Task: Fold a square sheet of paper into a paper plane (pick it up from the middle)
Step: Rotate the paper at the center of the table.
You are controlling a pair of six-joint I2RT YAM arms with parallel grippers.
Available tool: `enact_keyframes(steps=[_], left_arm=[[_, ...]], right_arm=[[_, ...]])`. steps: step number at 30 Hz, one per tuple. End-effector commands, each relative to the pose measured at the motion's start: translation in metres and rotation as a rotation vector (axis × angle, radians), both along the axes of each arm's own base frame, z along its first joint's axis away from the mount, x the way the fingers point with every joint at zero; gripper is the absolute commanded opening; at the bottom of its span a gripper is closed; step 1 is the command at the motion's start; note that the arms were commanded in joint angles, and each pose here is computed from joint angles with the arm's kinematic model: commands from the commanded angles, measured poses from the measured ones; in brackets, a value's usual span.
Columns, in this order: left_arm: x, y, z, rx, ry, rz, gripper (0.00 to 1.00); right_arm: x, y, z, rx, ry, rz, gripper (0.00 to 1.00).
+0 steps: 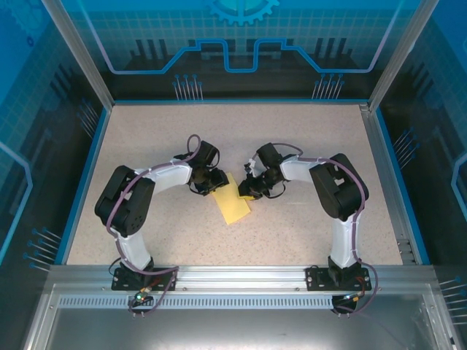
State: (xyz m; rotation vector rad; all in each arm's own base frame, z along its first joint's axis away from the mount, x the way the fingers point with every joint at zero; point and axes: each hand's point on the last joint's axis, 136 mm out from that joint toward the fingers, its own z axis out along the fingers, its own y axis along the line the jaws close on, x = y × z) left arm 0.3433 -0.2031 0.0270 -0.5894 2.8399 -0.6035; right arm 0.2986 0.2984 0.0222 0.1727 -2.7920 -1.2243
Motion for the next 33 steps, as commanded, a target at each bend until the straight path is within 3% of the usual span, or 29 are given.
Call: enact_keyframes(steps=[1,11,22,33], left_arm=[[0.003,0.001,0.019,-0.004,-0.052,-0.005,0.53],[0.003,-0.002,0.033,-0.045,-0.083,0.017,0.59],[0.007,-0.022,0.018,-0.127,-0.046,-0.027,0.54],[0.015,-0.042,0.011,-0.162,-0.025,-0.086,0.5]], right_arm=[[0.001,-0.002,0.009,0.019,-0.006,-0.033,0.1],[-0.013,-0.026,0.006,0.028,-0.003,-0.271,0.04],[-0.026,-0.023,0.004,0.012,-0.009,-0.463,0.11],[-0.03,-0.02,0.005,0.018,-0.002,-0.47,0.14]])
